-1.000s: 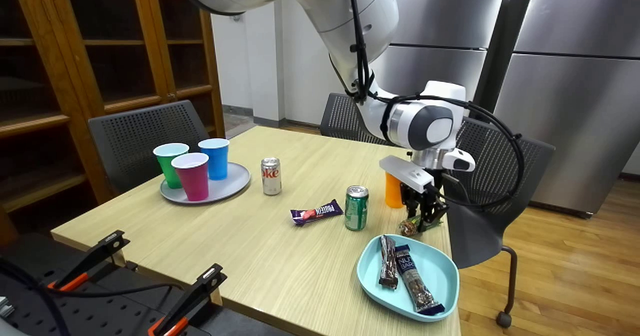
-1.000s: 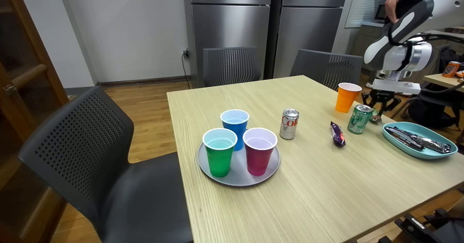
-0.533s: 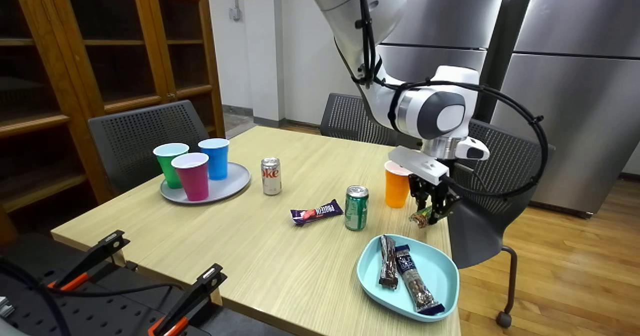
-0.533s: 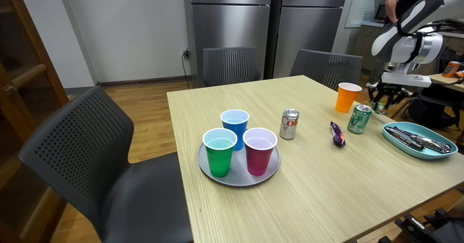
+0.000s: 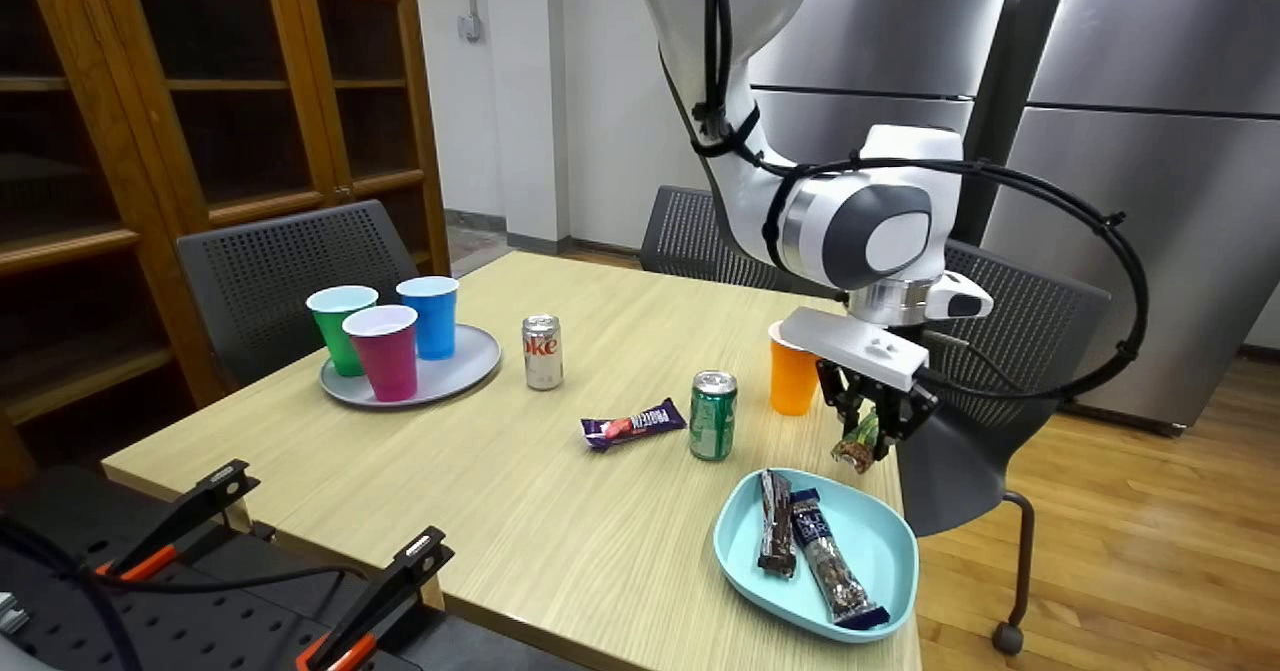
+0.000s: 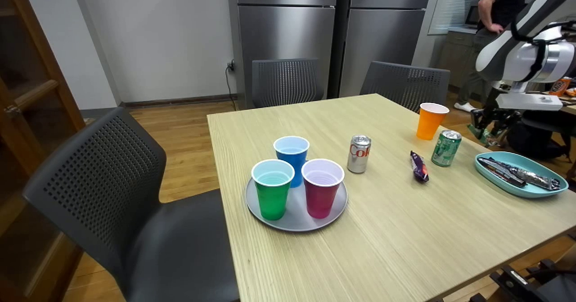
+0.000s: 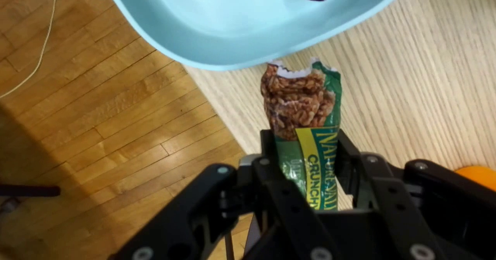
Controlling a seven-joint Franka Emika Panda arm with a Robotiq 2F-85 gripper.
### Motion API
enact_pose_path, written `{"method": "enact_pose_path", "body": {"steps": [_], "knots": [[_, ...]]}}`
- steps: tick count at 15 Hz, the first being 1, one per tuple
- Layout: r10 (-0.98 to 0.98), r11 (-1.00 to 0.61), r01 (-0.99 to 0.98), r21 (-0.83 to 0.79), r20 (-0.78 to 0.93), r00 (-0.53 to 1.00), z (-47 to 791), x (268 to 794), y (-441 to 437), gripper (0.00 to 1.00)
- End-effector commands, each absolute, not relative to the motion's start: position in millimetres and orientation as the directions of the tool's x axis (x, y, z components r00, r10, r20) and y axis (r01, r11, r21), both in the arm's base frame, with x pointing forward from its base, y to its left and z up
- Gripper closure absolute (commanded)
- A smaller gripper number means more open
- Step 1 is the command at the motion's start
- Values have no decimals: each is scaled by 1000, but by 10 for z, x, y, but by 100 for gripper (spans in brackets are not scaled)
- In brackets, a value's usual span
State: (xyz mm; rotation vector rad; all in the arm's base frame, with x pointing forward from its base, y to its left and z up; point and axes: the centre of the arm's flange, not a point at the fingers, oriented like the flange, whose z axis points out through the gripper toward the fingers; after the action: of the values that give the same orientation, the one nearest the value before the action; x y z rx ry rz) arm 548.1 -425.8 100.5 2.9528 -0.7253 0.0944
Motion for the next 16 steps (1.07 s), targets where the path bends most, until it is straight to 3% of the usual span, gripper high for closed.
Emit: {"method": "enact_pose_path", "body": {"steps": [1,16], "knots": [[-342,-929,-353,112,103,934,1177,5045,-4094,86],[40,-981,31,193,44,998,1228,4302,-4061,86]]}}
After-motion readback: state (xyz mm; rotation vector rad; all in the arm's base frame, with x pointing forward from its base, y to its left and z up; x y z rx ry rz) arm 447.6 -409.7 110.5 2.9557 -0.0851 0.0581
